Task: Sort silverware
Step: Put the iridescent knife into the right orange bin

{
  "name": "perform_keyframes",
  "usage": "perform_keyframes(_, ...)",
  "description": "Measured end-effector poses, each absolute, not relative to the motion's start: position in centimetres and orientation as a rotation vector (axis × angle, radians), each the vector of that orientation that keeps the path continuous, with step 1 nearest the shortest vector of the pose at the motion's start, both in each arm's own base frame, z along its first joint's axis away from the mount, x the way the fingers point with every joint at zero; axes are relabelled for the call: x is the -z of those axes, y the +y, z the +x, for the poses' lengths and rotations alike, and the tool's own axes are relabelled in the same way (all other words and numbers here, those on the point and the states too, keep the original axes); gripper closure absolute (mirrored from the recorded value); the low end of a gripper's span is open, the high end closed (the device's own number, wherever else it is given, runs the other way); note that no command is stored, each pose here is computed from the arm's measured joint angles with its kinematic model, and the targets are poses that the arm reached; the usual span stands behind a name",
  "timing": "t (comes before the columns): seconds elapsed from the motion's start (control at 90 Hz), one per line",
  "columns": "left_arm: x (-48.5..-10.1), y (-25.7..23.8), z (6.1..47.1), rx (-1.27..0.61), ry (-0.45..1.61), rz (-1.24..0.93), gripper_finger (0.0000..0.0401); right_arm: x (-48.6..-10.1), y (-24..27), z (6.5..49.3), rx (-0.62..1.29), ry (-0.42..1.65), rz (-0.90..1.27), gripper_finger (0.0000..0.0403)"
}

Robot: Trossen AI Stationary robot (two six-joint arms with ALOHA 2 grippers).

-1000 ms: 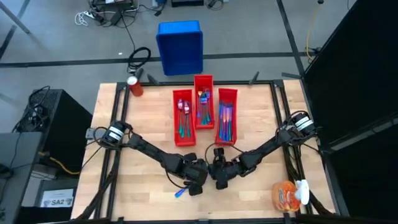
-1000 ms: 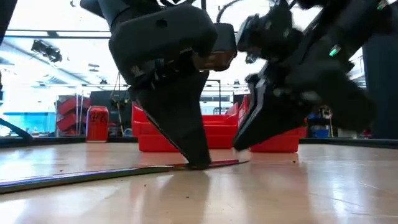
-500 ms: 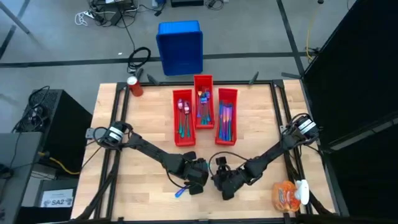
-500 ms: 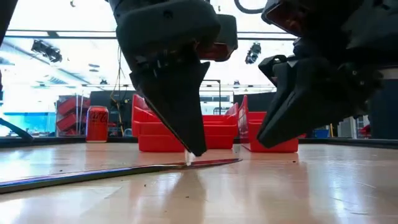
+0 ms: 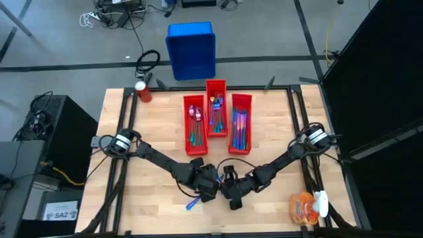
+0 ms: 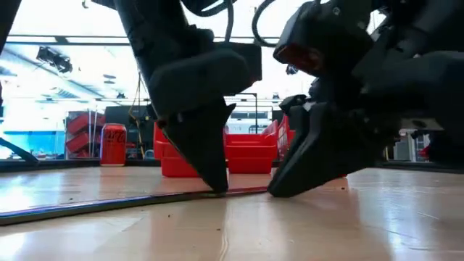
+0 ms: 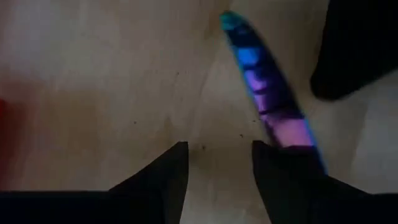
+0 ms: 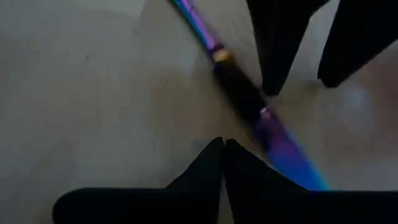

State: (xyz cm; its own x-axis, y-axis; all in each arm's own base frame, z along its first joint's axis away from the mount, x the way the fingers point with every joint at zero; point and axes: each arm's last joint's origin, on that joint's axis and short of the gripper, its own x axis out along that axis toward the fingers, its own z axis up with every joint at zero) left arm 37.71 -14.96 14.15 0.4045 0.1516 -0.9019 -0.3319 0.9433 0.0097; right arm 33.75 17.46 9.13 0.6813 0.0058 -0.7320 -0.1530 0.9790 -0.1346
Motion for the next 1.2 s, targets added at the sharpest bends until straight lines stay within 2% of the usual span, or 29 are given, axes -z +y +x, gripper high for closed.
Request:
perform_keyframes(0.333, -13.1, -15.0, 37.8, -0.269, 1.121, -0.218, 0.0241, -8.5, 16.9, 34.6, -0.054, 0.765, -0.218, 0.0403)
perform_keyframes(0.878, -12.9, -15.1, 37.9, -0.24, 1.138, -0.235, 0.0241, -10.4, 18.7, 35.5, 0.048, 0.713, -0.607, 0.0403)
perform_keyframes(1.2, -12.9, -15.1, 37.9, -0.236, 1.139, -0.238, 0.0241, -10.5, 18.5, 35.7, 0.051, 0.722, -0.626, 0.0403)
